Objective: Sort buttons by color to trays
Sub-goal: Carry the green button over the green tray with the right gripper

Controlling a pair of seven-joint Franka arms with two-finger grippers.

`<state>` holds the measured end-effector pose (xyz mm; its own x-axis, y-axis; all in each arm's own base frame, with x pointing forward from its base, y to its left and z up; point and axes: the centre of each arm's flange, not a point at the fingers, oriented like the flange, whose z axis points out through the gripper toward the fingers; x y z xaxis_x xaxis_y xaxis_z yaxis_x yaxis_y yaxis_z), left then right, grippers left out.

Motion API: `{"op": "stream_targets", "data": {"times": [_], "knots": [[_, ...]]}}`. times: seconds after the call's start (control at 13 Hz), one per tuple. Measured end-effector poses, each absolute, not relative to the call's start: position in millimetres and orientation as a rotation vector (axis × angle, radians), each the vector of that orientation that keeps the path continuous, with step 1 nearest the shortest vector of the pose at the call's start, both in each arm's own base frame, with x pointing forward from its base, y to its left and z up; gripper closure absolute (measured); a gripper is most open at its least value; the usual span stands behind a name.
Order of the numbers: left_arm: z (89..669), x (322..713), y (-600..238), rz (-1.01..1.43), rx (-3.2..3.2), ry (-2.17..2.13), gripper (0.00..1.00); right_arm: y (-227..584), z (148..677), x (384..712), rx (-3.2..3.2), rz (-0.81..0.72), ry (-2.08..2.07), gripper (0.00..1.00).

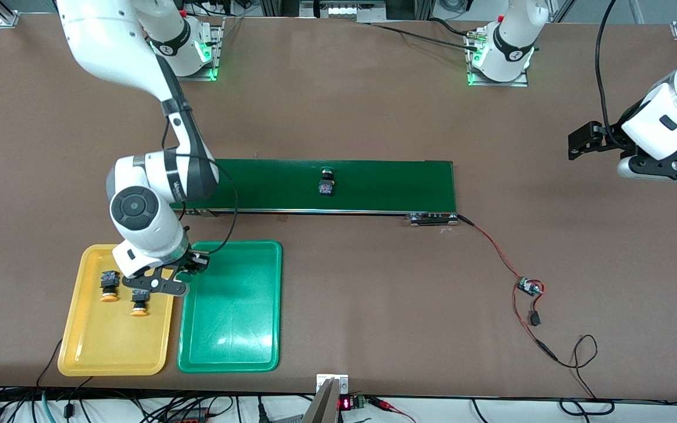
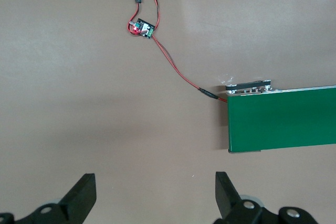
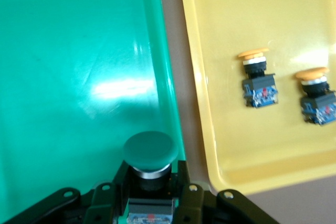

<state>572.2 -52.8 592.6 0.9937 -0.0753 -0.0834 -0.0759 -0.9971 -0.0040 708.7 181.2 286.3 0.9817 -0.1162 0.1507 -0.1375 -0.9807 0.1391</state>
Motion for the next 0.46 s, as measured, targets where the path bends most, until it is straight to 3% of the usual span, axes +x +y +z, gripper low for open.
{"op": "stream_targets", "data": {"times": [0.46], "knots": [[593.0,572.2,-53.0,0.13,-3.129,0.119,0.0,180.8,238.5,715.5,2.994,0.255,-0.003,0.61]]}}
